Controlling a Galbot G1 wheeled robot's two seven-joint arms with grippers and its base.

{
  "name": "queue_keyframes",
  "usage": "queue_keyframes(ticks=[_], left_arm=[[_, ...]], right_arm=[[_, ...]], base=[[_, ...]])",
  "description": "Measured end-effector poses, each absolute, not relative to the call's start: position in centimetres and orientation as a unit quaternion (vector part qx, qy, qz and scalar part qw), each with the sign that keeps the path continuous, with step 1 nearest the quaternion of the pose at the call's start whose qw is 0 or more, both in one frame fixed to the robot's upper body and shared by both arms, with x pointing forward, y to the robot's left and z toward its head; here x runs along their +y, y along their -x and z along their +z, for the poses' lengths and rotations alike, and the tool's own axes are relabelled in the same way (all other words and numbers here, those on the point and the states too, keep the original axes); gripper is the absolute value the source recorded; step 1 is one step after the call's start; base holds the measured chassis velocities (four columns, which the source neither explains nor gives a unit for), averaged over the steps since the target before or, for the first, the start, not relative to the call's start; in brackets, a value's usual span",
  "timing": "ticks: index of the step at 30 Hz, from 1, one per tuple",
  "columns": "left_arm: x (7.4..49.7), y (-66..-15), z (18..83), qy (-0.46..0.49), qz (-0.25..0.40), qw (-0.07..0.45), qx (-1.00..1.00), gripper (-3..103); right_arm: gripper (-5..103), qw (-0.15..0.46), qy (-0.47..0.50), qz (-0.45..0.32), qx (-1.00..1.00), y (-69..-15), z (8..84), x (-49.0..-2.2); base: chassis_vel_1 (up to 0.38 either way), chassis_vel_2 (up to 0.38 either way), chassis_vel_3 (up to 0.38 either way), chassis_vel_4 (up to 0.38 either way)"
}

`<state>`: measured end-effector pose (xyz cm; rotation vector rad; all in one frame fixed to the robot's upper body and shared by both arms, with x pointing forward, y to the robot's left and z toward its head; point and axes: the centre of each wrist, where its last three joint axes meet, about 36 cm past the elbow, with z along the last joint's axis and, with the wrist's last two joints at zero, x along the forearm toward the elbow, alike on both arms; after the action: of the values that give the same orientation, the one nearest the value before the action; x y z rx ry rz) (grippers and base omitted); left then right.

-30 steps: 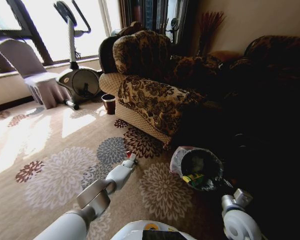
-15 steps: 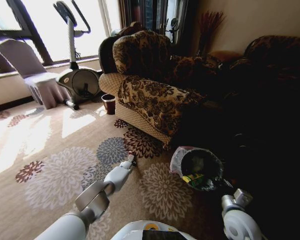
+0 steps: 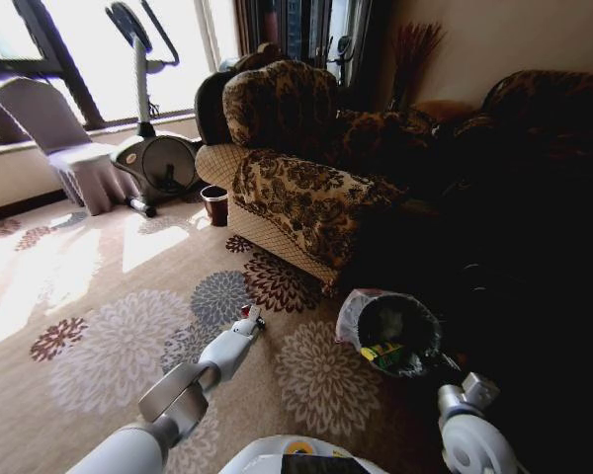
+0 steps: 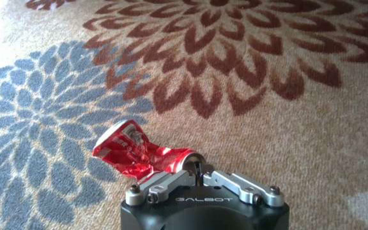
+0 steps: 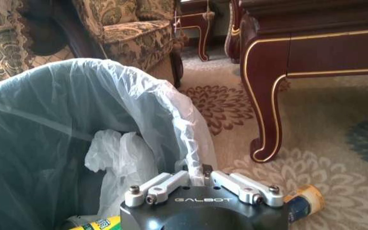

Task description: Pick up the trash from the ground and place it into the trash bin.

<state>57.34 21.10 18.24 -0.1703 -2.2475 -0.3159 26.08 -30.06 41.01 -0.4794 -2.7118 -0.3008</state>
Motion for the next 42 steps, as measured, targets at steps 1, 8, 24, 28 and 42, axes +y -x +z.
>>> queue_keyframes(ticks=[1,8,24,28,42], left_arm=[[21.4,-57.2,18.3,0.070,-0.127,0.418,-0.897,1],[22.4,-57.0,18.9,0.081,-0.128,0.411,-0.899,1],[22.0,-55.2,25.4,0.207,0.007,0.292,-0.934,1],[24.0,-55.4,28.9,0.241,0.058,0.227,-0.942,1],[25.5,-55.0,35.1,0.283,0.110,0.147,-0.941,1]], right_arm=[[0,0.185,0.170,-0.107,-0.962,-26.1,41.0,-30.1],[0,0.185,0.170,-0.107,-0.962,-26.1,41.0,-30.1],[0,0.185,0.170,-0.107,-0.962,-26.1,41.0,-30.1],[0,0.185,0.170,-0.107,-0.962,-26.1,41.0,-30.1],[0,0.185,0.170,-0.107,-0.962,-26.1,41.0,-30.1]], base=[[0.000,0.000,0.000,0.000],[0.000,0.000,0.000,0.000],[0.000,0.000,0.000,0.000],[0.000,0.000,0.000,0.000],[0.000,0.000,0.000,0.000]])
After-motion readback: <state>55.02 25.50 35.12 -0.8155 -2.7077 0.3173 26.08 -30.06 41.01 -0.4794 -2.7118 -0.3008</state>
